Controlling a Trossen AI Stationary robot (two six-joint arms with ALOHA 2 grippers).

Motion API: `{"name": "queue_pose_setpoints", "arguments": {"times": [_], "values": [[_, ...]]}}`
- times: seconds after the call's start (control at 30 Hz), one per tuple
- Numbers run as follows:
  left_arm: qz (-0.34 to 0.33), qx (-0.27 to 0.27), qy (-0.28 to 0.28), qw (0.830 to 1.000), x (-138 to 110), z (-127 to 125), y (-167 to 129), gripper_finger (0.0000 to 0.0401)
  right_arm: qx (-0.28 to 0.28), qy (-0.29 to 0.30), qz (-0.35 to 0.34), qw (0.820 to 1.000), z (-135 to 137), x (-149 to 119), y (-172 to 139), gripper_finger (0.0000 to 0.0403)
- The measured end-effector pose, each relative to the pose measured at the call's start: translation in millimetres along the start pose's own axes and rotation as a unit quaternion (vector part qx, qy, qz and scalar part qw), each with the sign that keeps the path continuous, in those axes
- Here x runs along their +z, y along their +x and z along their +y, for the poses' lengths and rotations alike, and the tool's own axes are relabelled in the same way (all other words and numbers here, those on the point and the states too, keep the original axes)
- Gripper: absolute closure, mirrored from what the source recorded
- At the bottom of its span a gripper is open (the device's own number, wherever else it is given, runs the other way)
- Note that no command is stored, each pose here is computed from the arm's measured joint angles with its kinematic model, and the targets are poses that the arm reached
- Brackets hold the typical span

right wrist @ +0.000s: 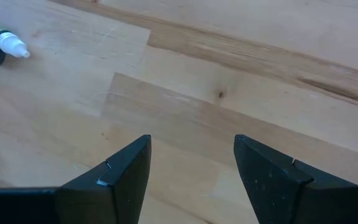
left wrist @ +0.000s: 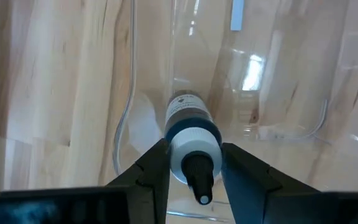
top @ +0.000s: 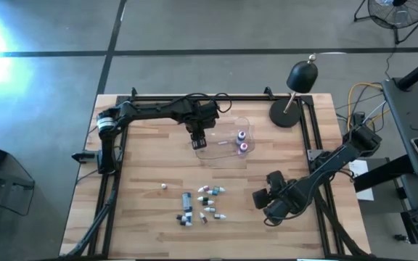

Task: Pick & Place food coloring
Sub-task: Put the large black food coloring bottle into the transparent bin, then put the left small orange food coloring bottle into the transparent bin

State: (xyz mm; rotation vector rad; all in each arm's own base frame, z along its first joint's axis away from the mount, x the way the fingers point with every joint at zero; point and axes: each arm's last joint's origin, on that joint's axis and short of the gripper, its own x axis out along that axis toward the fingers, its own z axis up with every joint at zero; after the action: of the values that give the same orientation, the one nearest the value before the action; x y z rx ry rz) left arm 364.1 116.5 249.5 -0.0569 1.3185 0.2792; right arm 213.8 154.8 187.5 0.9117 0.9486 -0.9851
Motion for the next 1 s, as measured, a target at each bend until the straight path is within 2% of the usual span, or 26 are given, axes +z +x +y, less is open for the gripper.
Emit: {"name": "queue_pose_setpoints", "arguments": {"times": [0.23,0.37,0.6,0.77,0.87,1.0], "values": [[-0.004,0.003,0.001,1.0,2.0,1.3,-6.4,0.0265,0.001,0.0,0.0,1.0,0.2,-0.2,0.0,0.0179],[-0.01,0.026,0.004,1.0,5.1,3.5,-13.2,0.0244,0.002,0.001,0.001,1.0,0.5,-0.3,0.0,0.0179],[-0.01,0.044,0.017,0.999,5.3,4.6,-31.3,0.0234,0.002,0.001,0.001,1.0,0.5,-0.3,0.0,0.0179],[-0.055,0.034,0.056,0.996,-5.2,-12.0,-72.9,0.0234,0.003,-0.001,0.001,1.0,0.5,-0.3,0.0,0.0179],[-0.09,0.024,0.086,0.992,-20.8,-29.9,-102.3,0.0234,0.002,-0.005,0.0,1.0,0.3,-0.2,0.1,0.0179],[-0.117,0.012,0.091,0.989,-49.3,-50.9,-126.8,0.0233,0.001,-0.021,0.0,1.0,-0.5,-0.3,0.9,0.0179]]}}
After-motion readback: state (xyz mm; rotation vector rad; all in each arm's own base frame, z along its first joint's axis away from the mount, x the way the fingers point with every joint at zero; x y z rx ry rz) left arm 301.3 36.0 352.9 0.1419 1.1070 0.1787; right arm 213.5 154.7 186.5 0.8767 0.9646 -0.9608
